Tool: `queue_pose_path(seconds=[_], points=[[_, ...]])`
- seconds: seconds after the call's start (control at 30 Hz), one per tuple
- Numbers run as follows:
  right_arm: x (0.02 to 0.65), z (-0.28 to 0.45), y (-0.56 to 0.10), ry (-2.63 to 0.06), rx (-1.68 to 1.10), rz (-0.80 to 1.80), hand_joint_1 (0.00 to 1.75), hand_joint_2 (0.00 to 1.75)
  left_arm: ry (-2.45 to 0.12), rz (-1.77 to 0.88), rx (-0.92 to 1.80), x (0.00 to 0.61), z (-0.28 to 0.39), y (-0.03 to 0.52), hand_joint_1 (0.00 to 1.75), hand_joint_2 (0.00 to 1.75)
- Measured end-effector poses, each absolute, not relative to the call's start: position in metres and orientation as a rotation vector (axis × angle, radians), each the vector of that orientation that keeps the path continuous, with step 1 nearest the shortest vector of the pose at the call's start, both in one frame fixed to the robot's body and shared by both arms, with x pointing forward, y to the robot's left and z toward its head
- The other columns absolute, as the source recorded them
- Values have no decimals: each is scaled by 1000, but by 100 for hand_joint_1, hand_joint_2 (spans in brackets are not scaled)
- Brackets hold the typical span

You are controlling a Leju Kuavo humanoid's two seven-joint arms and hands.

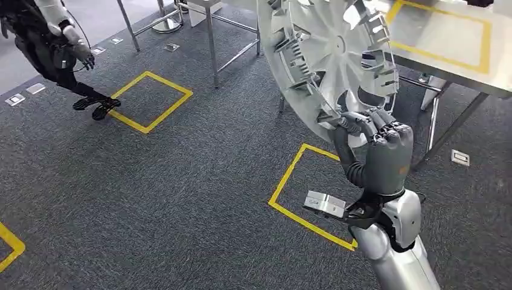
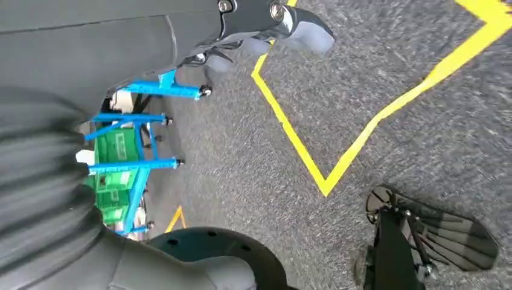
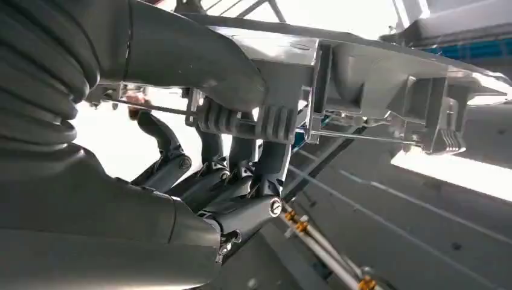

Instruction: Take the parts from the cabinet and place them on the table.

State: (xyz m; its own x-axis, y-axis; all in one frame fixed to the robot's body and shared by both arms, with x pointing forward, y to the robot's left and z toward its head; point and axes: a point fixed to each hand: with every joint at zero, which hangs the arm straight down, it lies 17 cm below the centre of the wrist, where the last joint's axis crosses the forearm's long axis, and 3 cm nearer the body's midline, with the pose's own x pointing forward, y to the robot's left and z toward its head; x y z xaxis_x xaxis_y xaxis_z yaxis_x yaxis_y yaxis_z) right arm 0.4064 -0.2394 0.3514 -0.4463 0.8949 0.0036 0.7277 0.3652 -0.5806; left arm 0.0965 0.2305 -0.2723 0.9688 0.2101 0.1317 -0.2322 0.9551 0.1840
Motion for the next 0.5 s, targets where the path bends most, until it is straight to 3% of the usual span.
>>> queue_pose_path(seconds=[0.5], points=[[405,349,-242,-2294,-1455,733,175,175,-99,220,174,90,-274,227,0,175]])
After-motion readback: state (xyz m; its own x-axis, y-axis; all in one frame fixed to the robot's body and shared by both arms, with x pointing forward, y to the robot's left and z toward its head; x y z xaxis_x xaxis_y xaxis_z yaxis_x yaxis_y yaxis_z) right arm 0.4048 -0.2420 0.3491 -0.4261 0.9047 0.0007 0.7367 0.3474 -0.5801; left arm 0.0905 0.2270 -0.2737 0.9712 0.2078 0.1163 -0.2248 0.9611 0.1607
